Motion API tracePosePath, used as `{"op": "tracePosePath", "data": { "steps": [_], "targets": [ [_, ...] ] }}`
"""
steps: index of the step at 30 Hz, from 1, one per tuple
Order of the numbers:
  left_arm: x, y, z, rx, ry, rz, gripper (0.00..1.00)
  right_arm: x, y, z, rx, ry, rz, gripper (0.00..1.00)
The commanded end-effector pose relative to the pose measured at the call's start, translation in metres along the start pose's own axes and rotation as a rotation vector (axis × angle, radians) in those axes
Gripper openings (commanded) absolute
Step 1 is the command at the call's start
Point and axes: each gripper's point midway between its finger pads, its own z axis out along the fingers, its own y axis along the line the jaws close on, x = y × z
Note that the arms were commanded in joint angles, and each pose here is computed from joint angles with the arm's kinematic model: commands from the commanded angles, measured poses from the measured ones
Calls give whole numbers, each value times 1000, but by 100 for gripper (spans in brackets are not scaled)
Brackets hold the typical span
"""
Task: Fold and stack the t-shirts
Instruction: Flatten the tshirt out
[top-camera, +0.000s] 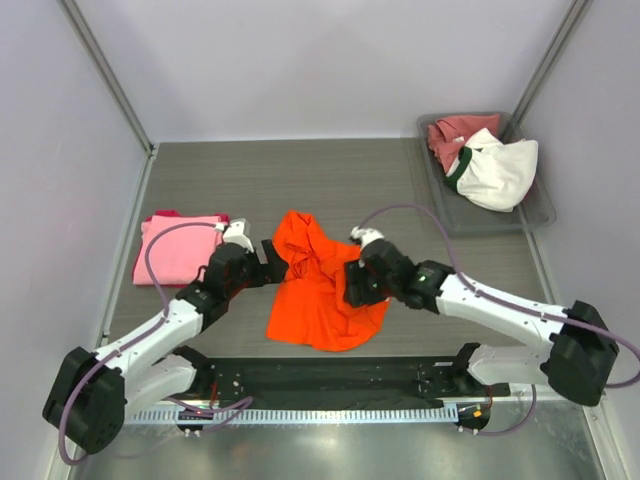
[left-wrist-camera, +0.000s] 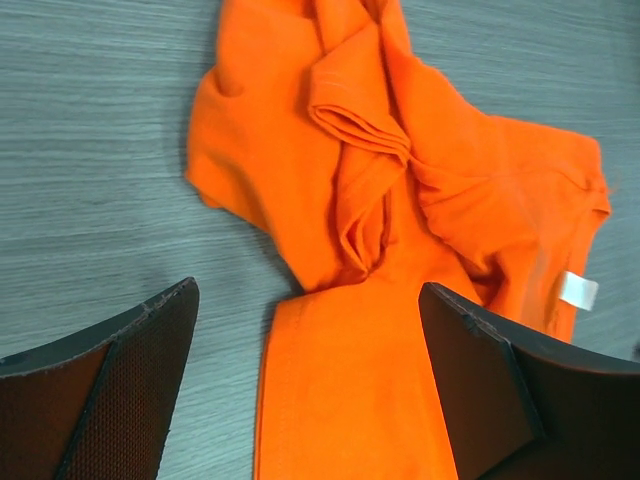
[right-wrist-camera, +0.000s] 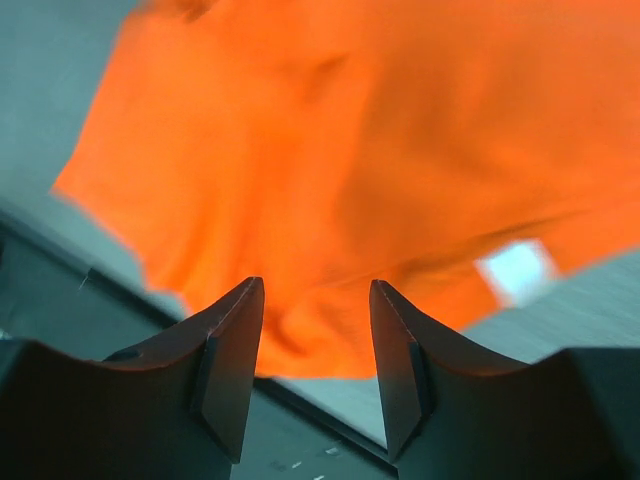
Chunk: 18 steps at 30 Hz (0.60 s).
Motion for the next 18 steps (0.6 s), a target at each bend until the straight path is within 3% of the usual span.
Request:
{"op": "tracePosePath", "data": {
  "steps": [1,3,8,13,18],
  "targets": [
    [-21,4,2,-74,-48,-15,92,2,58,5,-82,-38,-45,53],
    [-21,22,0,-180,-48,-34,93,6,98,4,-140,-55,-68,53],
    [-28,37,-4,-230,-76,-102,94,11,142,38,-36,-98,-133,56],
    [-30,71,-13,-288,-100,-247,95,18,201,63,-57,-95,-207,59],
    [-39,84,-24,-305,-156,-314,95,30,213,96,31,-79,-260,58]
  ]
}}
